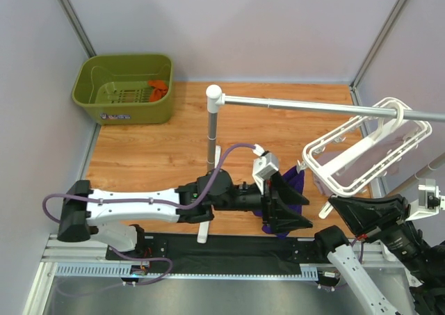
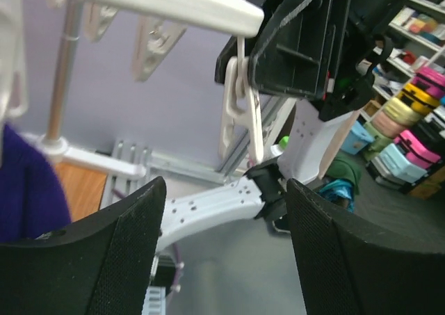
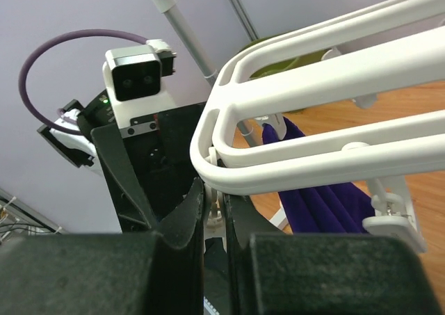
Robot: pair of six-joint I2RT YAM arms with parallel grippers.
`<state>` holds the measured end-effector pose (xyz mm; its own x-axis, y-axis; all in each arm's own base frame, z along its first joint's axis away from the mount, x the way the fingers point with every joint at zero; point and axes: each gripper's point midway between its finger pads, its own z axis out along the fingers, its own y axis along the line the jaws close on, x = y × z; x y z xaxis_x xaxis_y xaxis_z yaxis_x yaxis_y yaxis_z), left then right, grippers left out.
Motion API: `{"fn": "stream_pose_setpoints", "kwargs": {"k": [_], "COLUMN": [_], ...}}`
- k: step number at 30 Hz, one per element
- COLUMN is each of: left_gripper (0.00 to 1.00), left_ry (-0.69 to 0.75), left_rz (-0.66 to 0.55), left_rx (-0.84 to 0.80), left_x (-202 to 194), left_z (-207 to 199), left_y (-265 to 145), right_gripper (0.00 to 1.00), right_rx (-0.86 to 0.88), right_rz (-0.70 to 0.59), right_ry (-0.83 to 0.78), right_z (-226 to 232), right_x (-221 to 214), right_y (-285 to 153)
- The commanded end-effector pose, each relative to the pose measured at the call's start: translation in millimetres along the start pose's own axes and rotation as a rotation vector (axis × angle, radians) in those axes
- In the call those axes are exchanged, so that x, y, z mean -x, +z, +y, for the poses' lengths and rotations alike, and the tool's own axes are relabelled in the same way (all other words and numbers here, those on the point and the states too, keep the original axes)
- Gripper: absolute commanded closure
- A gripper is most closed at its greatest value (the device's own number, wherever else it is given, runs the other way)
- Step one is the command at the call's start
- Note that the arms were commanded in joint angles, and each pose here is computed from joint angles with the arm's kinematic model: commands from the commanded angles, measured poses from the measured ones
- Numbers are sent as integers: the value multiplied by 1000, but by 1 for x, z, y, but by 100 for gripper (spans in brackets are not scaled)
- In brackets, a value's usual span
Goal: Clip the socks to the hanger
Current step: Open the clamp at the hanger.
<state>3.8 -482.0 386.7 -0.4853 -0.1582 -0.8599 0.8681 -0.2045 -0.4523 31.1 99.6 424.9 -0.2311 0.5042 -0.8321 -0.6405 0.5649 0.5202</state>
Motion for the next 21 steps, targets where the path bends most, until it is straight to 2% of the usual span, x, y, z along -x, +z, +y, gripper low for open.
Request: {"fn": "stream_pose_setpoints", "kwargs": {"k": [1,2,4,6,7,8,10,11,13,14,16,18,21], "left_gripper": [25,28,35,41,47,49,57,58,59,59,61,61,62], "left_ry": [40,33,58,70,76,93,95,112,152,188,282,338,226], "left_rz": [-51,-7,1,22,27,42,-58,-76,-180,-199,-181,-86,4], "left_rx": [98,198,272,479,556,705,804,912,969,1065,1199,1263,1290], "left_x": [31,21,33,39,39,37,63,68,98,106,128,140,145], "left_z": [-4,12,11,30,38,56,55,64,56,62,67,81,135], "left_y": [-37,-49,-79,-128,-148,-180,-230,-259,-299,-321,-346,-341,-341], "right_gripper": [100,100,100,100,100,100,100,100,100,100,100,100,100], "right_rx": [-79,-93,-120,-153,-160,-175,-188,-200,-208,-208,-230,-237,-268], "right_rz": [18,28,24,15,18,23,26,35,35,43,65,82,93], "right_ry": [-5,-3,-10,-17,-20,-29,-37,-42,-41,-39,-14,-8,-22], "right_z": [-16,-19,-25,-32,-34,-39,-44,-50,-55,-56,-66,-69,-74], "right_x": [-3,-6,-7,-9,-10,-13,-17,-22,-27,-30,-40,-44,-45], "right_y": [4,3,1,-2,-3,-3,-4,-3,-3,-3,2,5,3]}}
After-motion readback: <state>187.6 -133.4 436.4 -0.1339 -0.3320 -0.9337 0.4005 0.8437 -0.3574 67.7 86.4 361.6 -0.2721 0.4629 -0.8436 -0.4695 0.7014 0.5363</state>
